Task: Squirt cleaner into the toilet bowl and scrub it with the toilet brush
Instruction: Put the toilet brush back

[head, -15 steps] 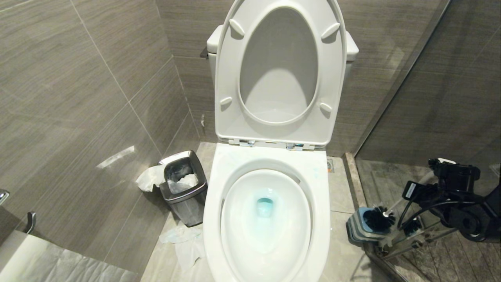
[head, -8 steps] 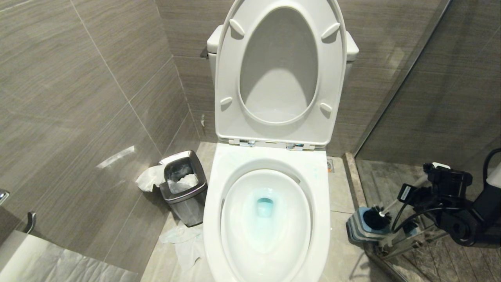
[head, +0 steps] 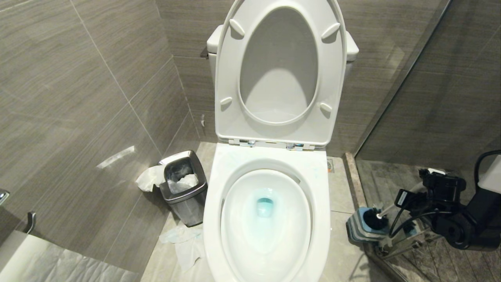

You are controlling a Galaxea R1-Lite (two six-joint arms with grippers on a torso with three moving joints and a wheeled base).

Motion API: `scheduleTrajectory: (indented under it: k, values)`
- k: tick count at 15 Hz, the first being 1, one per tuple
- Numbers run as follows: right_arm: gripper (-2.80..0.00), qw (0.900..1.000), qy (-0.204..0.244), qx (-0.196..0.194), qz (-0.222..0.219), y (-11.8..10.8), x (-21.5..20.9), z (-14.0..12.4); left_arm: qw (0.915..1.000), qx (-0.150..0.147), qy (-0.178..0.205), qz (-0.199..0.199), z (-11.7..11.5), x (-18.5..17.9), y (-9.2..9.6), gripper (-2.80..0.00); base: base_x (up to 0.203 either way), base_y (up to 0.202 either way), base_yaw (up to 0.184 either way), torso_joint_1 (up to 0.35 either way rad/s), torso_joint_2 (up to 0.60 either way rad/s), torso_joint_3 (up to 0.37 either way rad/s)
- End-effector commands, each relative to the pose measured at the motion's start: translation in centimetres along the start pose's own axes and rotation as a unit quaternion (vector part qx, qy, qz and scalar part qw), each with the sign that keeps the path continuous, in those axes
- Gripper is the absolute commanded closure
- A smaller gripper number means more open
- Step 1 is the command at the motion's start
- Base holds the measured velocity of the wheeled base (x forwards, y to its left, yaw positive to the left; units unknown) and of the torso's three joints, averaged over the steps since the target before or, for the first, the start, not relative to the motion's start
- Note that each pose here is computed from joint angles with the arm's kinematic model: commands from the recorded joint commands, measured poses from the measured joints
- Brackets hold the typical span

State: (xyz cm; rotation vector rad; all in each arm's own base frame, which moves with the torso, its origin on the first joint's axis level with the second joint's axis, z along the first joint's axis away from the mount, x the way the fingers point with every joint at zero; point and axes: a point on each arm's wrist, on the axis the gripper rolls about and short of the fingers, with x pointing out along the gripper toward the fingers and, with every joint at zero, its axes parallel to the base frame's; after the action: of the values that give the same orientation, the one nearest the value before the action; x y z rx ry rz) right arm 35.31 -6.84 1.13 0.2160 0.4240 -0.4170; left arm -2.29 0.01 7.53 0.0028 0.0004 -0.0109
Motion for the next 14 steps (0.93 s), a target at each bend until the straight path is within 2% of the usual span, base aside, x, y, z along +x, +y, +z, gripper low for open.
scheduleTrajectory:
  k: [1,5,6,9,14]
  values:
    - [0.00,1.000,-0.002,0.001,0.000,0.0,0.1,0.0,1.0000,0.000,0.001,0.000,0.0,0.0,0.0,0.00,0.000,0.000,0.000,0.000,0.00,0.000]
    - [0.00,1.000,-0.001,0.001,-0.001,0.0,0.1,-0.1,1.0000,0.000,0.001,0.000,0.0,0.0,0.0,0.00,0.000,0.000,0.000,0.000,0.00,0.000]
    - [-2.80,1.000,-0.001,0.001,-0.001,0.0,0.2,-0.1,1.0000,0.000,0.001,0.000,0.0,0.0,0.0,0.00,0.000,0.000,0.000,0.000,0.00,0.000]
    - [-2.80,1.000,-0.005,0.002,0.001,0.0,0.1,0.1,1.0000,0.000,0.001,0.000,0.0,0.0,0.0,0.00,0.000,0.000,0.000,0.000,0.00,0.000]
    - [-2.80,0.999,-0.024,0.003,0.029,0.2,-1.7,2.0,1.0000,0.000,0.001,0.000,0.0,0.0,0.0,0.00,0.000,0.000,0.000,0.000,0.00,0.000]
